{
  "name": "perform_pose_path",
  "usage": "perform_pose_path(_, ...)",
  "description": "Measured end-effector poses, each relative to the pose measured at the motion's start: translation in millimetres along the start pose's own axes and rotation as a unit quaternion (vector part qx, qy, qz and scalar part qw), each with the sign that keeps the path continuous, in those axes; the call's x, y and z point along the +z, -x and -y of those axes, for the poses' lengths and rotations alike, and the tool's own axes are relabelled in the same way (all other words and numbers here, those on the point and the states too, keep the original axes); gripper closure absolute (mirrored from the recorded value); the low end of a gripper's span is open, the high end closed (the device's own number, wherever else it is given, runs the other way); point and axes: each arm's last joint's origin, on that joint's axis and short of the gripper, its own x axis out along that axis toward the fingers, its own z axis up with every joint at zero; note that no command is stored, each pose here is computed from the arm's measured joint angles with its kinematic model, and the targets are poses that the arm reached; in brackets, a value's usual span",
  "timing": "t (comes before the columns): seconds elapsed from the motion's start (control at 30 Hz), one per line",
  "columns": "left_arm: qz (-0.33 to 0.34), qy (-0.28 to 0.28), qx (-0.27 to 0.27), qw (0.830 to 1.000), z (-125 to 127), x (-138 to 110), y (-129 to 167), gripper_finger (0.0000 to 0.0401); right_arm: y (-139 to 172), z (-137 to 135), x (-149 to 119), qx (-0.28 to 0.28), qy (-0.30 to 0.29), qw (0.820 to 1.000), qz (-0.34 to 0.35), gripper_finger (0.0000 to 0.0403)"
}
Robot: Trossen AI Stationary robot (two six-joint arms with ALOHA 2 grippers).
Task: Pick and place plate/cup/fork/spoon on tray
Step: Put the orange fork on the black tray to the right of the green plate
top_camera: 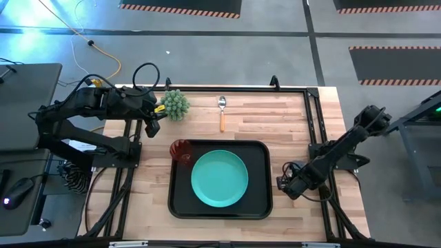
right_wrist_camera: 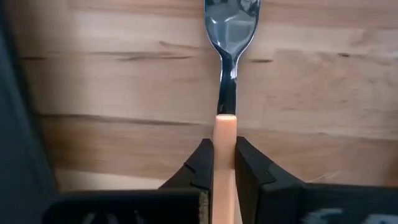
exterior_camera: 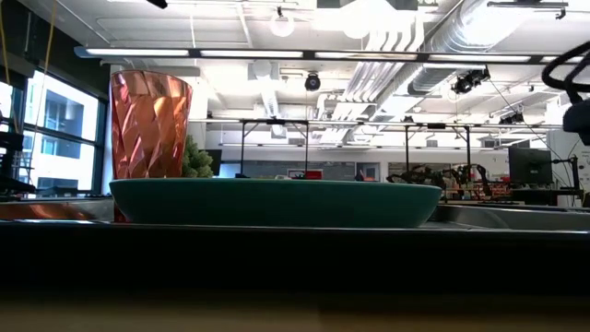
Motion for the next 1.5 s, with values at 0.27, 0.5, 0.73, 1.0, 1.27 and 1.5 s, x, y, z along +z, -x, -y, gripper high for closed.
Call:
perform_pose_path(0.27,0.0,0.0,0.0,1.0,0.0,0.0,-0.1,0.0286,13.8,-14.8,-2.6,0.042,-0.011,0.999,0.02,0.0386)
perform_pose_path(0.5,0.0,0.0,0.0,1.0,0.0,0.0,-0.1,0.0286,31.4,-32.1,-4.0,0.108,-0.027,0.992,0.062,0.0386)
perform_pose_path(0.73,0.0,0.0,0.0,1.0,0.0,0.0,-0.1,0.0286,52.9,-50.4,-0.7,0.17,-0.038,0.978,0.116,0.0386)
perform_pose_path(1.0,0.0,0.001,0.0,1.0,0.0,0.0,-0.1,0.0286,83.5,-73.9,5.1,0.241,-0.038,0.954,0.175,0.0386)
perform_pose_path(1.27,0.0,0.0,0.0,1.0,0.0,0.0,-0.1,0.0286,114.9,-101.2,16.9,0.24,-0.01,0.948,0.207,0.0385)
perform_pose_path(1.5,0.0,0.0,0.0,1.0,0.0,0.0,-0.1,0.0286,113.1,-123.8,18.8,0.15,0.001,0.972,0.182,0.0385)
